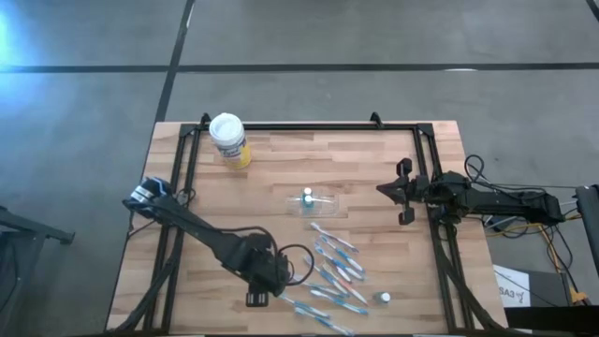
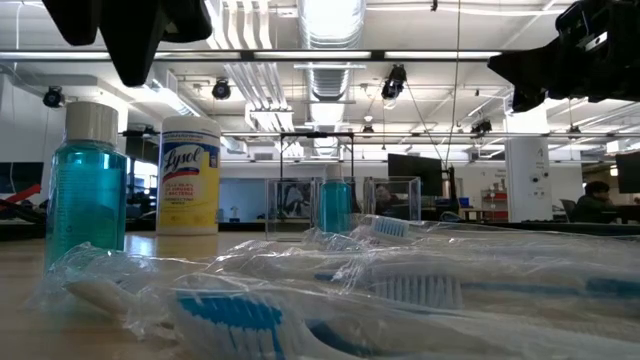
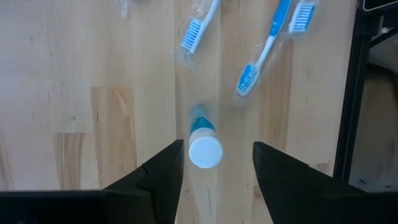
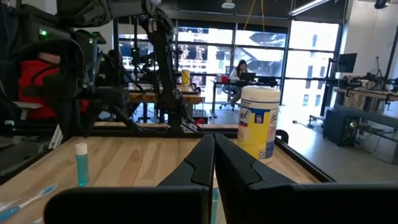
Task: Pick & Place toothbrushing station
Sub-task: Put the blue mouthwash bottle into the middle compartment of the transparent organizer
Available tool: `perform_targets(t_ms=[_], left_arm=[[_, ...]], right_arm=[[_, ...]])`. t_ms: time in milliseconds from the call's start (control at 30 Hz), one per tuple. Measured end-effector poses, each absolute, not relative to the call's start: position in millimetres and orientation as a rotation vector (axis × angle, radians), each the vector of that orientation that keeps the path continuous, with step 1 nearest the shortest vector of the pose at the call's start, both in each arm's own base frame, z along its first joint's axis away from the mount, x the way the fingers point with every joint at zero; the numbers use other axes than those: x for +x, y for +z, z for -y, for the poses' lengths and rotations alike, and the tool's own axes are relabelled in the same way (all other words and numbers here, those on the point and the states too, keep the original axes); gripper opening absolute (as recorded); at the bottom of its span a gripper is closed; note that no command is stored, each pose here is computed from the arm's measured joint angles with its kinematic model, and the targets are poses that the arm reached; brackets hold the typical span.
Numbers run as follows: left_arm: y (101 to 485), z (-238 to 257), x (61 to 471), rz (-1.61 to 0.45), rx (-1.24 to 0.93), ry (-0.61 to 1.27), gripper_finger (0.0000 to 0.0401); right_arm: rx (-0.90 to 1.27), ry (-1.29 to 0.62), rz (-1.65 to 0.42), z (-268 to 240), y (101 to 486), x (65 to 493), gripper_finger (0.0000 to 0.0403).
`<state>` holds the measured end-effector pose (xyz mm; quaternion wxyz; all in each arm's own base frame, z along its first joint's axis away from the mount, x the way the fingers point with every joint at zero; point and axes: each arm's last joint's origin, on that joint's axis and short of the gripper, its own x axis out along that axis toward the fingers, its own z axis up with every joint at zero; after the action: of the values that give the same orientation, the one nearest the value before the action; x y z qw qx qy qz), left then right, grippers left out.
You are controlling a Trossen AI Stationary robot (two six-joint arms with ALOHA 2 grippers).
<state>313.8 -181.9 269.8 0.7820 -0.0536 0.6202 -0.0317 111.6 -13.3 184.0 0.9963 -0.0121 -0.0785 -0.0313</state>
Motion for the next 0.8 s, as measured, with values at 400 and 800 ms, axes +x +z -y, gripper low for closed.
perform_targets(t_ms=[400, 800], left_arm=[[241, 182, 313, -1.395, -0.122, -0.017, 0.0195], [225, 181, 311, -1.392, -0.102, -0.036, 0.0194]], right_arm=[[-0.02, -0.062, 0.154, 13, 184, 112, 0.0008], [-0.019, -0.062, 0.155, 13, 184, 112, 0.0008]])
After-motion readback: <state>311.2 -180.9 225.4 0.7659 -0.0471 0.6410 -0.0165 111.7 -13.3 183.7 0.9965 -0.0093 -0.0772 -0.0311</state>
